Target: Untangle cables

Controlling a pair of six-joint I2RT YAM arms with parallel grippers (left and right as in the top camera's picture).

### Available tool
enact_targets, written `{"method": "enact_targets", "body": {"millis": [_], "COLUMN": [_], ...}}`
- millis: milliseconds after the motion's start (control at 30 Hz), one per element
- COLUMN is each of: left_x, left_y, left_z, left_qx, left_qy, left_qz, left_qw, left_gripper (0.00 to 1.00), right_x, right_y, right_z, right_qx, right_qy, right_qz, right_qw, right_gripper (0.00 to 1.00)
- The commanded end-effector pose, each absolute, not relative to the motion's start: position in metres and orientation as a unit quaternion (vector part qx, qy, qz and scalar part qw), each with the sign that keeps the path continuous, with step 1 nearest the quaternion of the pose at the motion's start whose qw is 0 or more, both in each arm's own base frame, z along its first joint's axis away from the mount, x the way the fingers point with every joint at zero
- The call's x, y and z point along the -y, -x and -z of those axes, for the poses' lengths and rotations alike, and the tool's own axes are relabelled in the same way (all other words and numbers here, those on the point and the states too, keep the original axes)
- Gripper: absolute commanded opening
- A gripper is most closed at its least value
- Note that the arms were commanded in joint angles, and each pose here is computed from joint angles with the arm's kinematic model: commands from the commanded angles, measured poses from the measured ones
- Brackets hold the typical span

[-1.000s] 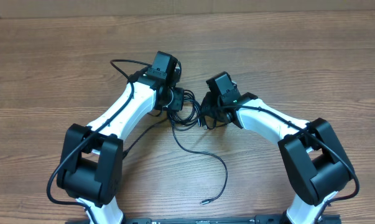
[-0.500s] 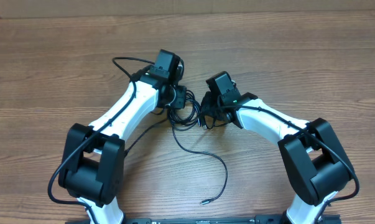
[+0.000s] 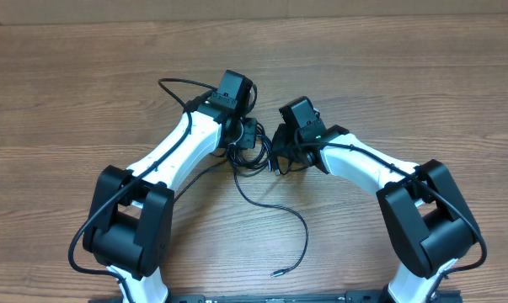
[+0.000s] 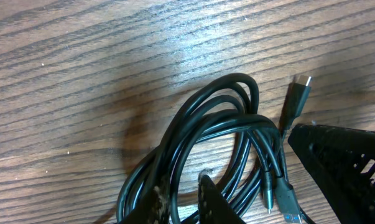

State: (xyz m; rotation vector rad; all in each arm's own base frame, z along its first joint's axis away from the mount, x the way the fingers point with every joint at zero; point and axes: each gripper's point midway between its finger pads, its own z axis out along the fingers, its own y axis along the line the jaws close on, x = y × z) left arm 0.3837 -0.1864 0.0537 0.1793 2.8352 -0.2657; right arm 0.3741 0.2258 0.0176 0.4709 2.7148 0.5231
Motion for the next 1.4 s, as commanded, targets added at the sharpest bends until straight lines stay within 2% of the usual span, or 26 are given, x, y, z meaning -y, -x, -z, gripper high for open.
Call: {"method": "enact_targets", "body": {"millis": [0,267,600,933,1133,1200,1367], "left_x": [0.189,0.187,0.191,0.188,0.187,0.187,0.184], "left_y": [-0.389,-0.386,-0.394,-0.39,-0.386,-0.387,-0.385], "left_z": [-0.053,-0.023,-0.026,-0.019,-0.004,-0.004,-0.013], "left_qx": [-0.983,-0.988,-0.986,-0.988,-0.99,-0.99,-0.992], "left_qy": [-0.057,-0.057,-0.057,-0.057,-0.058,-0.057,-0.054], "left_qz": [0.09,0.078,0.083,0.074,0.068,0.068,0.066], "left_qw": [0.149,0.119,0.133,0.122,0.106,0.106,0.098], "left_gripper": [0.17,0.18,0.27,0.28,0.17,0.05,0.04], "right_x": [-0.227,-0.227,-0.227,-0.227,-0.227,-0.227,-0.226], "right_y": [-0.375,-0.375,-0.375,-0.375,-0.375,-0.375,-0.373], "right_z": [-0.024,-0.024,-0.024,-0.024,-0.024,-0.024,-0.023], "right_qx": [-0.953,-0.953,-0.953,-0.953,-0.954,-0.954,-0.956], "right_qy": [-0.159,-0.159,-0.159,-0.159,-0.152,-0.152,-0.15], "right_qz": [-0.19,-0.19,-0.19,-0.19,-0.188,-0.188,-0.185], "right_qw": [0.174,0.174,0.174,0.174,0.175,0.175,0.172], "right_gripper": [0.2,0.2,0.2,0.2,0.2,0.21,0.21]}}
